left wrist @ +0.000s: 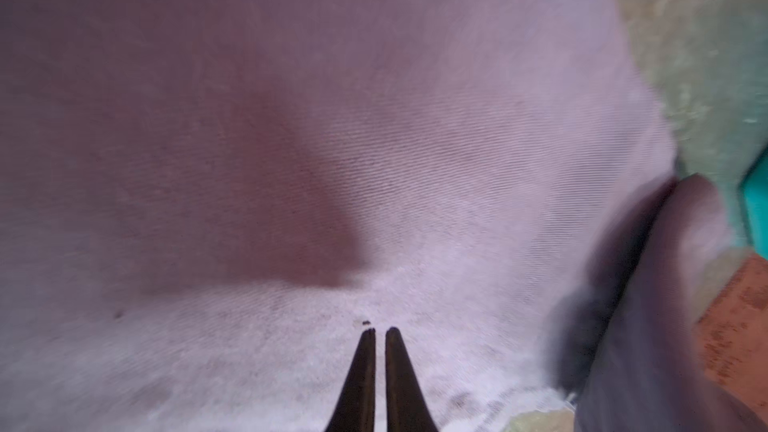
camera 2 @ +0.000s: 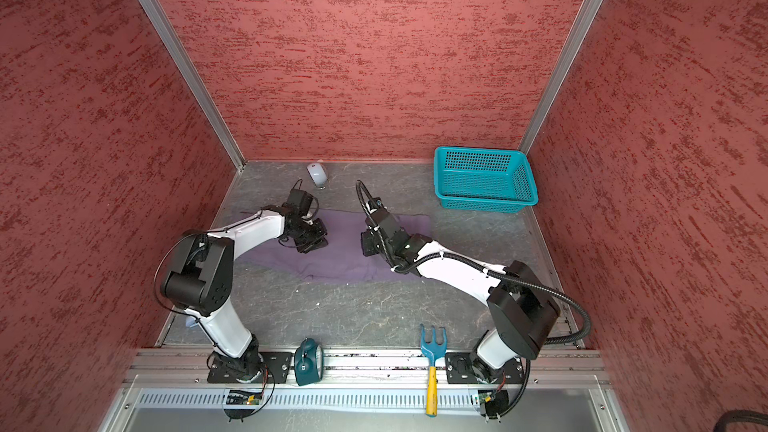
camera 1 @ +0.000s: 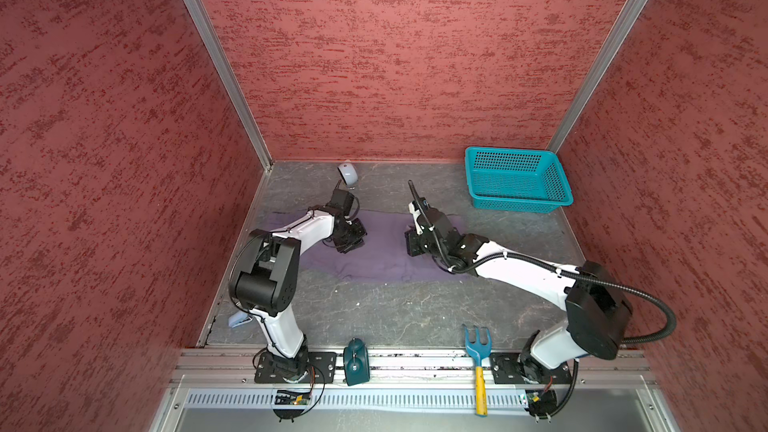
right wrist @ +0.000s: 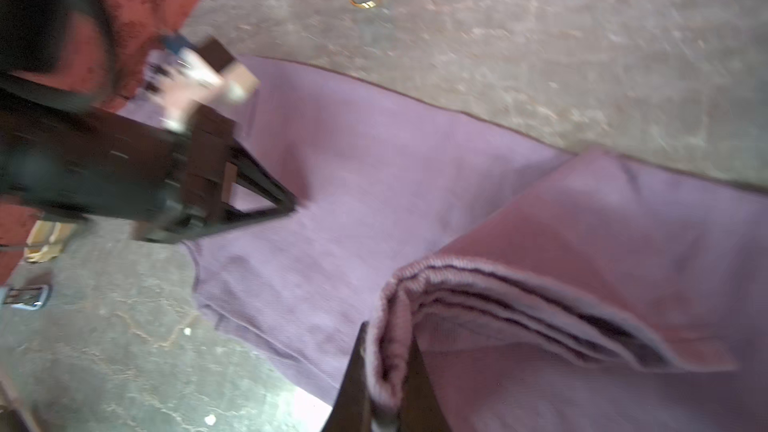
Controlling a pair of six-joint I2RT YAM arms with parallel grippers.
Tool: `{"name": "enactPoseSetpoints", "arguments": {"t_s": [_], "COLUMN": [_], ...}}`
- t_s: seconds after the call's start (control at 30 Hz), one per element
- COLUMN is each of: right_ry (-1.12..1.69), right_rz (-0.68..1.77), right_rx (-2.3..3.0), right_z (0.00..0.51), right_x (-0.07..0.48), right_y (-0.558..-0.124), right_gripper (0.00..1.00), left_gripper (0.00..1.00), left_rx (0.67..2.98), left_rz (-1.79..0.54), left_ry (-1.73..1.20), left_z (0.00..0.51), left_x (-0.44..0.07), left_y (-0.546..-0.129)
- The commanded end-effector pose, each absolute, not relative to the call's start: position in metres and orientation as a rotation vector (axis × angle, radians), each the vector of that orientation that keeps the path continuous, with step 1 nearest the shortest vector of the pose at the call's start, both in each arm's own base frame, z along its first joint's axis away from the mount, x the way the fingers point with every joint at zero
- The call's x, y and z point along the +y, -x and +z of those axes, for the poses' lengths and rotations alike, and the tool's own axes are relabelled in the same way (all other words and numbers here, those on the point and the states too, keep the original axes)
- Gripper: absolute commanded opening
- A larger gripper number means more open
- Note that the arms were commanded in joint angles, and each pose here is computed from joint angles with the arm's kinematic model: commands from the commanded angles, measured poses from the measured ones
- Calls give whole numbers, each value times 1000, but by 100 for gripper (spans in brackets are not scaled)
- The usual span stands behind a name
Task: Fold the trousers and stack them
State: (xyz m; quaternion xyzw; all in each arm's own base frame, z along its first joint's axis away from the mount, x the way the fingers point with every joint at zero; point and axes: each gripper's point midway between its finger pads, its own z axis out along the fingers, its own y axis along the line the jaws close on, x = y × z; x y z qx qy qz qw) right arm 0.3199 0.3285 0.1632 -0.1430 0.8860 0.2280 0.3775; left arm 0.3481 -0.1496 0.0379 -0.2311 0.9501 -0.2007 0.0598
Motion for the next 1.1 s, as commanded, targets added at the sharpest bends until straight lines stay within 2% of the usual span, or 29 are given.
{"name": "enactPoseSetpoints", "arguments": {"t_s": [0.0, 0.1, 0.13, 0.2, 0.23, 0.33, 0.5, 0.63, 0.73, 0.83, 0.93, 1.07], "right_ry": [440, 495, 512, 531, 533, 544, 528, 493, 425, 294, 106, -223], "right_rz": [547, 528, 518, 506, 501, 496, 535, 638, 674, 693, 686, 627], "right_rx": [2259, 2333, 2363, 2402, 2420, 2454, 2407, 2275, 2146, 2049, 1992, 2058], "right_z": [158, 130, 120, 101, 93, 82, 108, 178, 232, 268, 280, 245], "right_x": [345, 355, 358, 361, 362, 363, 358, 350, 329, 296, 252, 180], "right_y": [-319, -315, -313, -309, -307, -301, -297, -291, -287, -287, -293, -303], "right_gripper": [0, 0, 4, 30, 37, 44, 46, 48, 54, 60, 61, 49], "left_gripper": [10, 10, 10, 10, 11, 13, 21, 34, 44, 47, 52, 62], "left_rx": [2892, 2896, 2895, 2888, 2882, 2877, 2849, 2791, 2769, 2763, 2732, 2726], "left_rz": [-588, -579, -578, -579, -577, -559, -498, -321, -323, -333, -383, -432], "left_ry": [694, 690, 690, 682, 679, 675, 611, 341, 188, 120, 32, -95], "left_z": [28, 27, 29, 33, 35, 40, 55, 84, 96, 103, 112, 118], "left_x": [-150, -150, -149, -150, -149, -147, -149, -172, -199, -219, -243, -275], "left_y": [-346, -346, -347, -349, -351, -352, -357, -363, -367, -370, -375, -374]}}
